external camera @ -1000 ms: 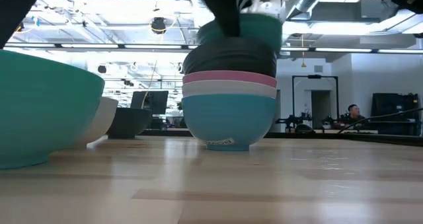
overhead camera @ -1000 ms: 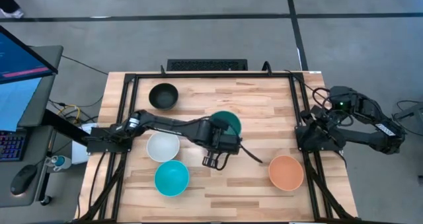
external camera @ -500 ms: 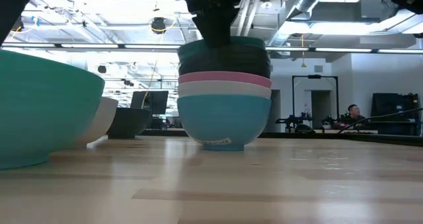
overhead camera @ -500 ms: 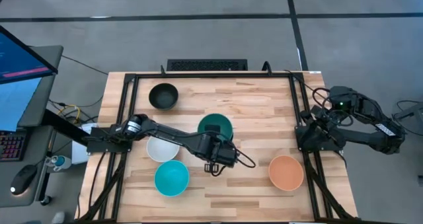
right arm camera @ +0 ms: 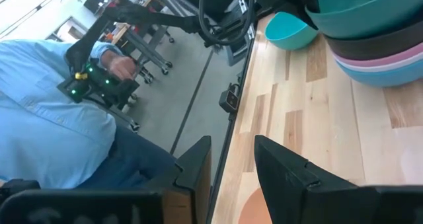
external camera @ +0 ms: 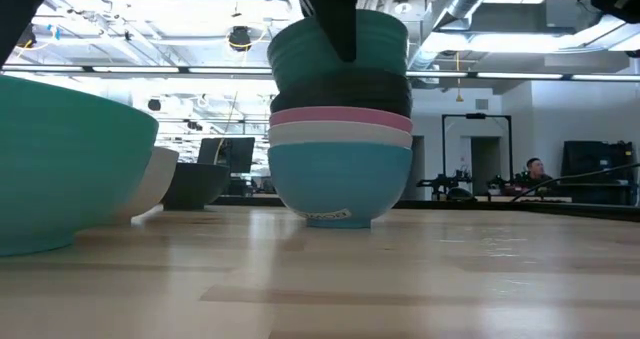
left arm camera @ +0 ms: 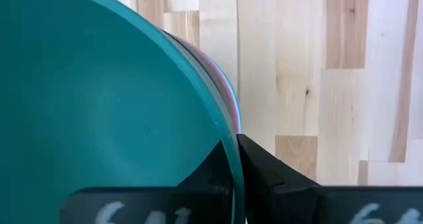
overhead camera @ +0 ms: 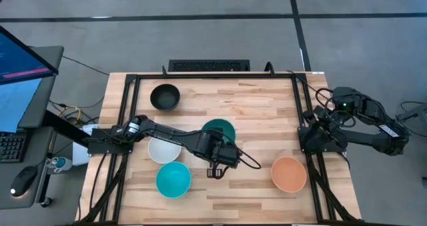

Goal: Nest bowls inside each other
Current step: Stack the green bowl on top of the black bowls, then stack the orange bowl on top of the green bowls

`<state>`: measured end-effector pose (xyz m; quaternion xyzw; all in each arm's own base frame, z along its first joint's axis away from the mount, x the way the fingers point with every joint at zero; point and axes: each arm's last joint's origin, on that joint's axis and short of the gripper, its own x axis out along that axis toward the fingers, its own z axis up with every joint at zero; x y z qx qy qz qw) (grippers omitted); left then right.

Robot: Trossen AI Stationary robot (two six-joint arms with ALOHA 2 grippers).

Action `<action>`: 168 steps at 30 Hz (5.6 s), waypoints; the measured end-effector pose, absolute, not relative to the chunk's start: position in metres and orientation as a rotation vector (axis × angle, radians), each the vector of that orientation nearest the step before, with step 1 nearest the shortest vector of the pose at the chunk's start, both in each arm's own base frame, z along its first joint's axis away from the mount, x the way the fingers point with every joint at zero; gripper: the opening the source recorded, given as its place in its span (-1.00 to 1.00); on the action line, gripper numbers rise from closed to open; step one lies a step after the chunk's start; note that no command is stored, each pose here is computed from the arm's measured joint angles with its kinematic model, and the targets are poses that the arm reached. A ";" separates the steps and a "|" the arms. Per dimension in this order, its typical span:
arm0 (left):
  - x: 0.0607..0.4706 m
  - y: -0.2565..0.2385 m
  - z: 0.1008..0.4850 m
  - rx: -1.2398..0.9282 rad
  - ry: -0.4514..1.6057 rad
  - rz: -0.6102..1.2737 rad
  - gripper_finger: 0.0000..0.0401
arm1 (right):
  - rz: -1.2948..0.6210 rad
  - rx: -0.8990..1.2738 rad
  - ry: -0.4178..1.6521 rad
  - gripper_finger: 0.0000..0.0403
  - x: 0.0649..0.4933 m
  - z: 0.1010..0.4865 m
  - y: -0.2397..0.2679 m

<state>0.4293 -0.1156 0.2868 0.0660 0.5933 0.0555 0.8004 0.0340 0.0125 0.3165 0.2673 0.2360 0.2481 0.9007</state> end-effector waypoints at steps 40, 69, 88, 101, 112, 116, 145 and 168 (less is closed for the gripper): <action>0.434 -0.114 0.280 0.044 1.251 0.144 -0.71 | 0.512 0.557 0.496 -0.31 0.034 0.316 0.013; 0.416 -0.167 0.346 0.248 0.893 0.154 -0.49 | 0.151 1.007 0.556 -0.32 0.037 0.314 0.007; 0.433 -0.177 0.376 0.159 0.545 0.173 -0.49 | -0.395 1.008 1.050 -0.29 0.005 0.273 0.008; 0.440 -0.167 0.386 0.119 0.473 0.182 -0.49 | -0.192 1.063 1.057 -0.10 0.028 0.267 0.007; 0.441 -0.144 0.402 0.118 0.433 0.121 -0.49 | 0.285 0.699 0.590 -0.07 0.094 0.399 0.018; 0.419 -0.132 0.438 0.127 0.350 0.133 -0.49 | 0.024 0.300 0.930 -0.10 0.100 0.425 0.024; 0.352 -0.133 0.452 0.244 0.542 0.328 -0.49 | -0.164 0.273 1.525 0.05 0.102 0.261 0.104; 0.353 -0.136 0.455 0.201 0.506 0.322 -0.49 | -0.327 0.294 1.401 0.22 0.108 0.196 0.100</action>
